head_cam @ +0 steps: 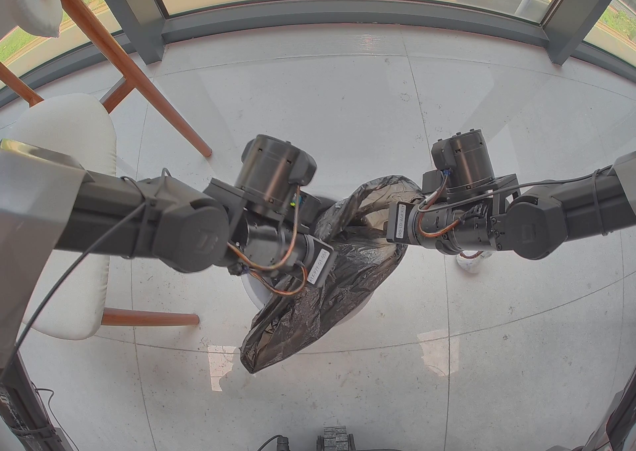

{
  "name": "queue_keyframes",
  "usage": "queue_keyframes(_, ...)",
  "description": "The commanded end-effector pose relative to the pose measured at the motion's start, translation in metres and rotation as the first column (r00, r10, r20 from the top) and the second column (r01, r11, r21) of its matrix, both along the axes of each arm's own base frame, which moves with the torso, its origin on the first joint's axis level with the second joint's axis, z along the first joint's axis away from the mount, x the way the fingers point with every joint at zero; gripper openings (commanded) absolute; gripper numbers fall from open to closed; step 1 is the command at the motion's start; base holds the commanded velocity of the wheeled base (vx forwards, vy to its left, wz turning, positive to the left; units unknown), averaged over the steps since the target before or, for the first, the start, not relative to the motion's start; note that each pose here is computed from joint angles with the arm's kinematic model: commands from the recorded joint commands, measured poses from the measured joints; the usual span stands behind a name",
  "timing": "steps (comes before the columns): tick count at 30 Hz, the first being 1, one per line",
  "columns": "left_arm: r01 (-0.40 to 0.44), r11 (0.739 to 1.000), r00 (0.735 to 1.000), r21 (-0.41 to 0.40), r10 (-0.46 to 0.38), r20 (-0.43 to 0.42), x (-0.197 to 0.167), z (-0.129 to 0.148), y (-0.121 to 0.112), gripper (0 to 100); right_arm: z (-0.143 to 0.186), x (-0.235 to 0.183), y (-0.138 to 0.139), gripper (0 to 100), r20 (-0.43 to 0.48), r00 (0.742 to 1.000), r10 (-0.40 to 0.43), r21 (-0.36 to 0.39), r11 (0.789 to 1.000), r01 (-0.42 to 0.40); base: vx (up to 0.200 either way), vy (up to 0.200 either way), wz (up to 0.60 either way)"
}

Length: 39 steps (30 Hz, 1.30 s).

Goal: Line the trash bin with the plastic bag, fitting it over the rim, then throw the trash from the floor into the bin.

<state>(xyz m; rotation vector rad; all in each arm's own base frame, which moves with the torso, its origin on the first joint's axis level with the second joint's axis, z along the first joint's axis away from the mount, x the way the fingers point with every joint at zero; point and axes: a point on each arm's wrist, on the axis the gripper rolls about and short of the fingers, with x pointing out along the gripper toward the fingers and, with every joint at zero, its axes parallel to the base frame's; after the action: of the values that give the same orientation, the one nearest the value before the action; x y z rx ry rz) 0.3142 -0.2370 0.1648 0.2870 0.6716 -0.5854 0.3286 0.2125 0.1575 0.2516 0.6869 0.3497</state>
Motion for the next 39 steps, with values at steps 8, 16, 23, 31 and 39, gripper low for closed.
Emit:
queue_keyframes(8,-0.109,0.992,0.991,-0.064,0.113,0.073,0.029,0.059,0.032,0,-0.013,-0.001,-0.012,0,0.122,0.981,0.148,-0.095,0.986,-0.137,0.000,0.000,0.00)
queue_keyframes(16,-0.174,0.976,0.980,-0.128,0.185,0.078,0.040,0.078,0.042,0,-0.013,0.002,-0.022,0,0.110,0.979,0.172,-0.073,0.984,-0.165,0.000,0.000,0.00)
queue_keyframes(23,-0.182,0.972,0.976,-0.148,0.197,0.098,0.044,0.086,0.044,0,-0.024,0.011,-0.043,0,0.083,0.984,0.160,-0.098,0.984,-0.152,0.000,0.000,0.00)
queue_keyframes(31,-0.205,0.968,0.976,-0.147,0.213,0.041,0.049,0.083,0.037,0,-0.037,0.021,-0.052,0,0.095,0.980,0.175,-0.157,0.975,-0.159,0.000,0.000,0.00)
queue_keyframes(39,-0.210,0.969,0.976,-0.130,0.215,0.020,0.052,0.075,0.035,0,-0.038,0.028,-0.049,100,0.171,0.962,0.215,-0.107,0.974,-0.199,0.000,0.000,0.00)
